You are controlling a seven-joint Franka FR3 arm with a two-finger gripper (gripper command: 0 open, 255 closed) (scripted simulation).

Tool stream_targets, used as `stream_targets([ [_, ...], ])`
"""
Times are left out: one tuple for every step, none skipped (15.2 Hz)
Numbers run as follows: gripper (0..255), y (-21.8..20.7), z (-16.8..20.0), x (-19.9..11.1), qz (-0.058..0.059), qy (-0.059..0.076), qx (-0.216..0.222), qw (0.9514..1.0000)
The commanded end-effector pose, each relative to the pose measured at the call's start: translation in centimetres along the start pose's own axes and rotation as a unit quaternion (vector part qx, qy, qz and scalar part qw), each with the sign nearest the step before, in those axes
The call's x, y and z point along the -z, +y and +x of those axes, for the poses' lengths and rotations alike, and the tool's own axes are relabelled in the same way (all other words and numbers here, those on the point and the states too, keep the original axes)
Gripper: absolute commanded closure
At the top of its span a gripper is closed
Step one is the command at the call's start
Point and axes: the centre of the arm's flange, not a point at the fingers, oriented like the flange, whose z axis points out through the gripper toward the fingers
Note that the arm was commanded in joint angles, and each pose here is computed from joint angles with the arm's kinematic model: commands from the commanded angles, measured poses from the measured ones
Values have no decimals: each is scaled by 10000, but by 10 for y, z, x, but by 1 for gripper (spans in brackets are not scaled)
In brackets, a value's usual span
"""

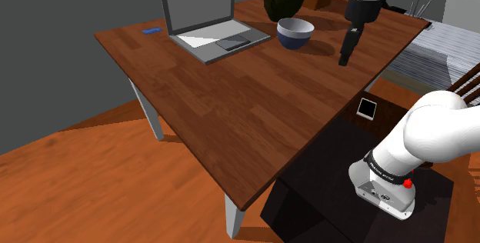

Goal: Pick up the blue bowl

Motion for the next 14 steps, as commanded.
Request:
stream_targets([
  [0,0,0,0,0,0,0,10000],
  [0,7,10,-1,-17,18,14,10000],
  [0,15,20,-2,-35,36,28,10000],
  [0,22,30,-2,-52,54,41,10000],
  [0,29,40,-3,-70,73,55,9999],
  [0,37,50,-3,-87,91,69,9999],
  [0,44,60,-4,-104,109,83,9999],
  [0,51,70,-4,-122,127,96,9998],
  [0,58,80,-5,-139,145,110,9997],
  [0,66,90,-5,-156,163,124,9997],
  [0,73,101,-5,-174,182,138,9996],
  [0,80,111,-5,-191,200,152,9995],
  [0,87,121,-5,-209,218,165,9994],
  [0,94,131,-5,-226,236,179,9993],
])
